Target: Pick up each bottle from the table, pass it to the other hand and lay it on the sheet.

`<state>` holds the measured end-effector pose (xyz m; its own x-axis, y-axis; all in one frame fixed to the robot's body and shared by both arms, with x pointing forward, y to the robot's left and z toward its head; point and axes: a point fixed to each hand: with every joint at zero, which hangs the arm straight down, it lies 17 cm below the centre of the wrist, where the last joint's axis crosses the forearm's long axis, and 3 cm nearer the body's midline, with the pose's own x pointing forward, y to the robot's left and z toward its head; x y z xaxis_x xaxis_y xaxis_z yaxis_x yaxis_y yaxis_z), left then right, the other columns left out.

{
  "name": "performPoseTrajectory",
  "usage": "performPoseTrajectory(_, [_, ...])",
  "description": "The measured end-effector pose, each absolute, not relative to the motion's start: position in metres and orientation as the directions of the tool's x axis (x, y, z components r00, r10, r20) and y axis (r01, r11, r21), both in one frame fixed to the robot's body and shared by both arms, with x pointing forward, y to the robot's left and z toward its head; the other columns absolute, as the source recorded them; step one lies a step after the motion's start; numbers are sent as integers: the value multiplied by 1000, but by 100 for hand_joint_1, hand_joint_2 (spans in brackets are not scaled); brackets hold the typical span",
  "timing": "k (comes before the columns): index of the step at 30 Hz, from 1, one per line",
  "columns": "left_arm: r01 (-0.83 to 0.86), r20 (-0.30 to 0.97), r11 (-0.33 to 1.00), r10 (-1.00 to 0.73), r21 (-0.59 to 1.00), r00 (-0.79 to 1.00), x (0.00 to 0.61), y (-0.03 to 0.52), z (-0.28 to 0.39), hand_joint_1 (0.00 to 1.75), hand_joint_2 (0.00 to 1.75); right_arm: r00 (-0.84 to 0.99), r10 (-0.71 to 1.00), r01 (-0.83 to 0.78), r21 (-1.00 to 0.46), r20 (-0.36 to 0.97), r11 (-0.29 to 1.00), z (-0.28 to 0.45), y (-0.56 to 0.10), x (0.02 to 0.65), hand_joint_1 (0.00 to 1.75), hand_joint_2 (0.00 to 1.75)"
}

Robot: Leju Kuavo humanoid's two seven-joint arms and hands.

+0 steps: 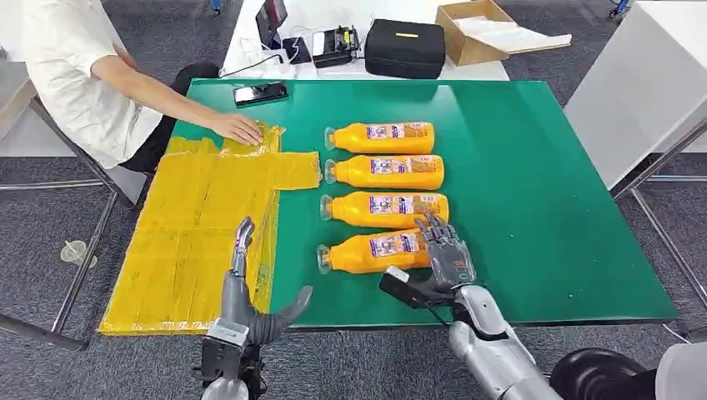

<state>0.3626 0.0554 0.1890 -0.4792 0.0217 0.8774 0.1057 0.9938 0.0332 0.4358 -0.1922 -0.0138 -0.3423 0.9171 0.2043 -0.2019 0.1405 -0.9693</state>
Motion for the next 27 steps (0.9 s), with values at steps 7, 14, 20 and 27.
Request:
performPoseTrajectory(7, [107,877,994,21,35,-480,363,55,190,0,175,-401,901,-223,-972,166,80,-17,-178,434,0,175])
performPoseTrajectory(14, [109,876,994,23,33,-481,362,54,191,0,175,-432,894,-283,-959,120,-8,-29,-181,436,0,175])
performPoseTrajectory(20, [109,874,994,26,31,-484,363,53,193,0,175,-441,896,-285,-955,55,-82,-28,-189,449,0,175])
performPoseTrajectory(27, [110,873,994,29,29,-488,364,52,195,0,175,-449,893,-308,-943,26,-127,-32,-196,453,175,175])
